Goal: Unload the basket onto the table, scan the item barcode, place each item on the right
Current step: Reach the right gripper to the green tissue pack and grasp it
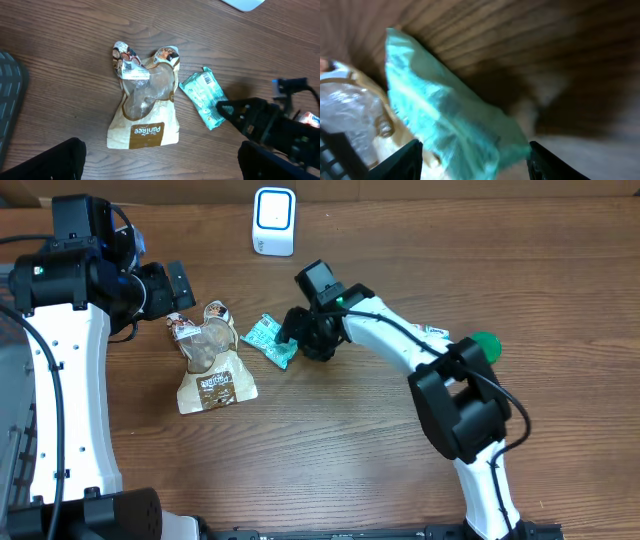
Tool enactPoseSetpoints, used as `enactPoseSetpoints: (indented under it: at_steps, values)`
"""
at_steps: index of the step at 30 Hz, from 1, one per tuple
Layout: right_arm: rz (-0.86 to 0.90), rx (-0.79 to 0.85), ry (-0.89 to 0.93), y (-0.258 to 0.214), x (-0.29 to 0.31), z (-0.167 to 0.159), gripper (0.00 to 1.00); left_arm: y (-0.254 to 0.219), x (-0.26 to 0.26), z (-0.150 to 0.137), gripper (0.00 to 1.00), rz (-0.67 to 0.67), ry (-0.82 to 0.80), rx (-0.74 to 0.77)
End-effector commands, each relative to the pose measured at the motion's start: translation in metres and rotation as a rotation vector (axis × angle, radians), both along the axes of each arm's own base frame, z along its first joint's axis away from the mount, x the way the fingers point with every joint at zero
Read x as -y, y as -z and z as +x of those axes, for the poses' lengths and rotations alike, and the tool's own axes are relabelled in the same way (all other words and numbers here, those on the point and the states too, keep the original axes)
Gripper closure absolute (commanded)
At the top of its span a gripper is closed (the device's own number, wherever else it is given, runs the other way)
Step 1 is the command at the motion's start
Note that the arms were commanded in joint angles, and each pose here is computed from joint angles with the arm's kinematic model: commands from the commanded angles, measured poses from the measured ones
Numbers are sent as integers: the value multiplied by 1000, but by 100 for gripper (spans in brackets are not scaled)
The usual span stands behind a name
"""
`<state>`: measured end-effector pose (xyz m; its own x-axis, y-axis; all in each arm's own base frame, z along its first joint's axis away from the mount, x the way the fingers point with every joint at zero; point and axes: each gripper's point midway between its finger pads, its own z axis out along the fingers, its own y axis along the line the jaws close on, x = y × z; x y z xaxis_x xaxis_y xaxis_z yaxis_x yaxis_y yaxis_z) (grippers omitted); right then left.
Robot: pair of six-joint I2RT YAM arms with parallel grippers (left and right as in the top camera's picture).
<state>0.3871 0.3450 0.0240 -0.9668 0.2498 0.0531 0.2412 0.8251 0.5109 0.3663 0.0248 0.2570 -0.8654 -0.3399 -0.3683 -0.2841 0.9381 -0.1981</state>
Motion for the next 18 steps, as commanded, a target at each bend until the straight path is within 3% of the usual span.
enactPoseSetpoints:
  at_steps: [1, 5, 8, 14, 18]
  values:
    - [9, 18, -13, 18, -16, 2, 36, -8, 0, -1, 0, 2, 5, 23]
    - [-18, 57, 1, 28, -16, 10, 42, -8, 0, -1, 0, 2, 5, 24]
    - [-49, 106, -18, 29, -11, 18, 68, -8, 0, -1, 0, 2, 5, 24]
    - [-28, 178, -151, 25, -4, 27, 96, -8, 0, -1, 0, 2, 5, 23]
    - [84, 234, -298, 1, 3, 32, 96, -8, 0, -1, 0, 2, 5, 24]
